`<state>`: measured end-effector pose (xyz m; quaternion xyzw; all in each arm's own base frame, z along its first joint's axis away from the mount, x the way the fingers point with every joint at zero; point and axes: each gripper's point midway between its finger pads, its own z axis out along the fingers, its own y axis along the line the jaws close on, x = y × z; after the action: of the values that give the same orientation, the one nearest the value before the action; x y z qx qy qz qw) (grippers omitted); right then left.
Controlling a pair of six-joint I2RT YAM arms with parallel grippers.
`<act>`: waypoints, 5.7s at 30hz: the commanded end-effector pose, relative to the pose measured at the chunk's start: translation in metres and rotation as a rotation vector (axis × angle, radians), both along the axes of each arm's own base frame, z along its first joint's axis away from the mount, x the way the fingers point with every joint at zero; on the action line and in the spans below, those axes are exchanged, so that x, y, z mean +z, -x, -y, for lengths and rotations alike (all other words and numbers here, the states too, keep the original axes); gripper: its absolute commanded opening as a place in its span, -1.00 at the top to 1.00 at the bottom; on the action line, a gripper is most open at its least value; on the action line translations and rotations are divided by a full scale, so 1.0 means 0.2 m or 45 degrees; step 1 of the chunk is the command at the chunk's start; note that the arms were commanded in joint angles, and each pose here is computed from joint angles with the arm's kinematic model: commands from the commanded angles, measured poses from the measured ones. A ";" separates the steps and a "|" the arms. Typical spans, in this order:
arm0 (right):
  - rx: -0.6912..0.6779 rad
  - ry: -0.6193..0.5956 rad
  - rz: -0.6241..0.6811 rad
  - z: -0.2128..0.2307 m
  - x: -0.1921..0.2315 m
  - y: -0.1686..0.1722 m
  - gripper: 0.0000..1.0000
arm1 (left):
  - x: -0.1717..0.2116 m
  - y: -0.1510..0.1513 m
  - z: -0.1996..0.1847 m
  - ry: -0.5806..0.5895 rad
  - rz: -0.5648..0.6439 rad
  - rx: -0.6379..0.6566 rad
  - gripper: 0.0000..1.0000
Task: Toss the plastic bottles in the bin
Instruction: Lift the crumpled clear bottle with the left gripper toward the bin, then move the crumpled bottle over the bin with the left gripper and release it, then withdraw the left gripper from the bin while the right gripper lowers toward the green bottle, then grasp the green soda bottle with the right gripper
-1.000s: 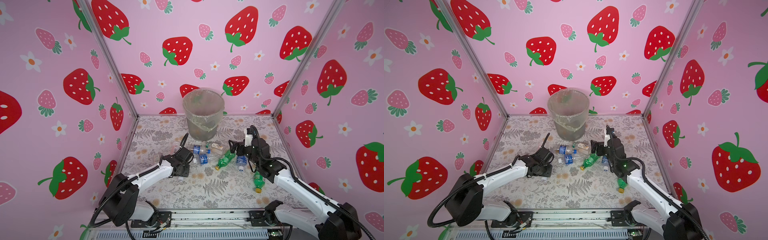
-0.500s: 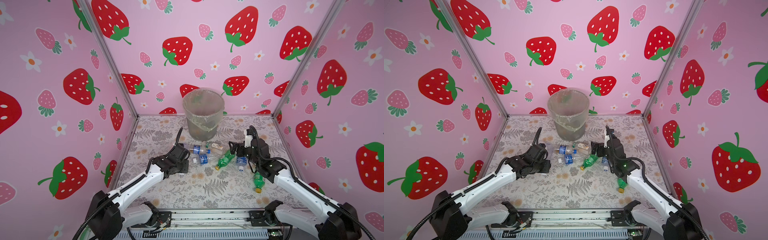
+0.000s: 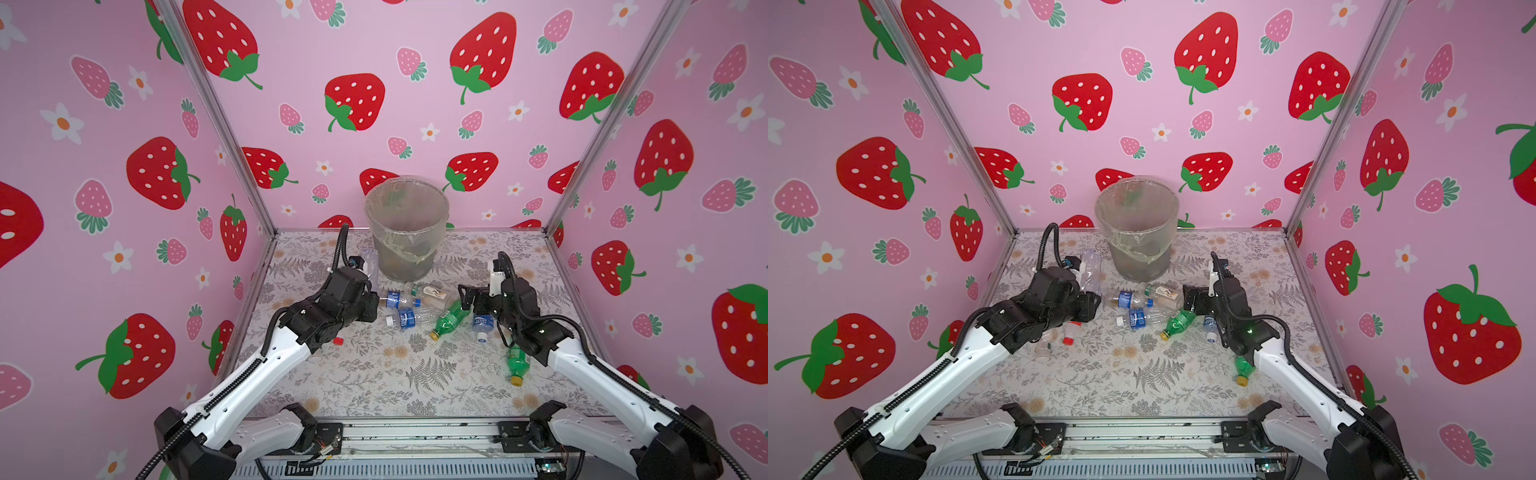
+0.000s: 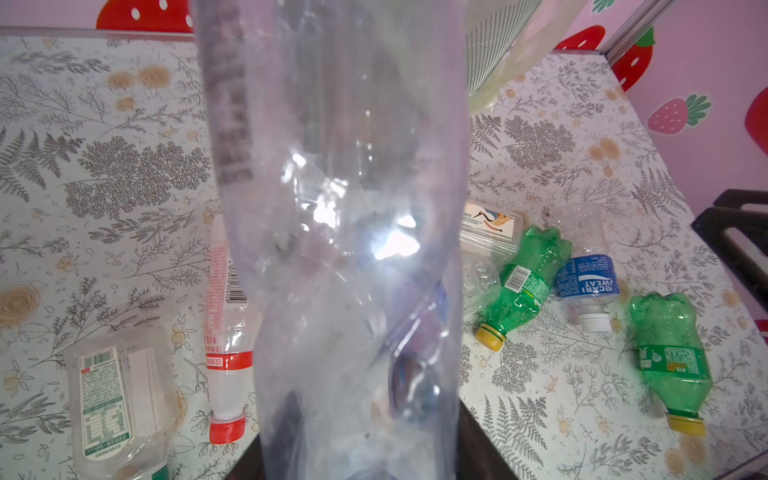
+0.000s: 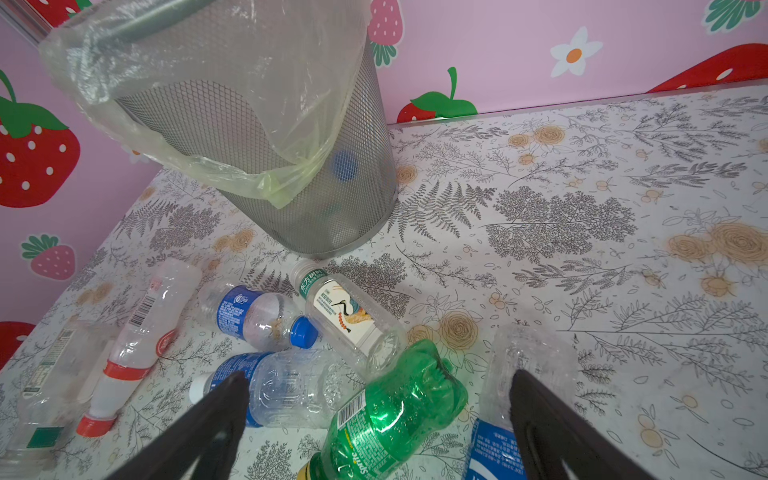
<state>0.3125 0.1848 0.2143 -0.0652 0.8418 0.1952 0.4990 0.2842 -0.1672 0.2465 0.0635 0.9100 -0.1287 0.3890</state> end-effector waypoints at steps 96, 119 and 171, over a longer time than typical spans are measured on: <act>-0.104 -0.004 -0.182 0.09 -0.05 0.06 -0.99 | 0.30 -0.46 0.05 0.211 0.136 -0.150 -0.98; -0.538 0.194 -0.639 0.42 -0.42 0.20 -0.99 | 0.18 -0.37 -0.17 -0.036 0.112 -0.010 -0.98; -0.725 0.182 -0.864 0.67 -0.85 0.49 -0.84 | 0.20 -0.35 -0.21 -0.081 0.118 0.011 -0.98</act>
<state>0.2153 0.0512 0.0466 0.1974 0.9554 -0.0031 0.2197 0.3532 -0.1294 0.2765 0.0770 0.8983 -0.1049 0.4196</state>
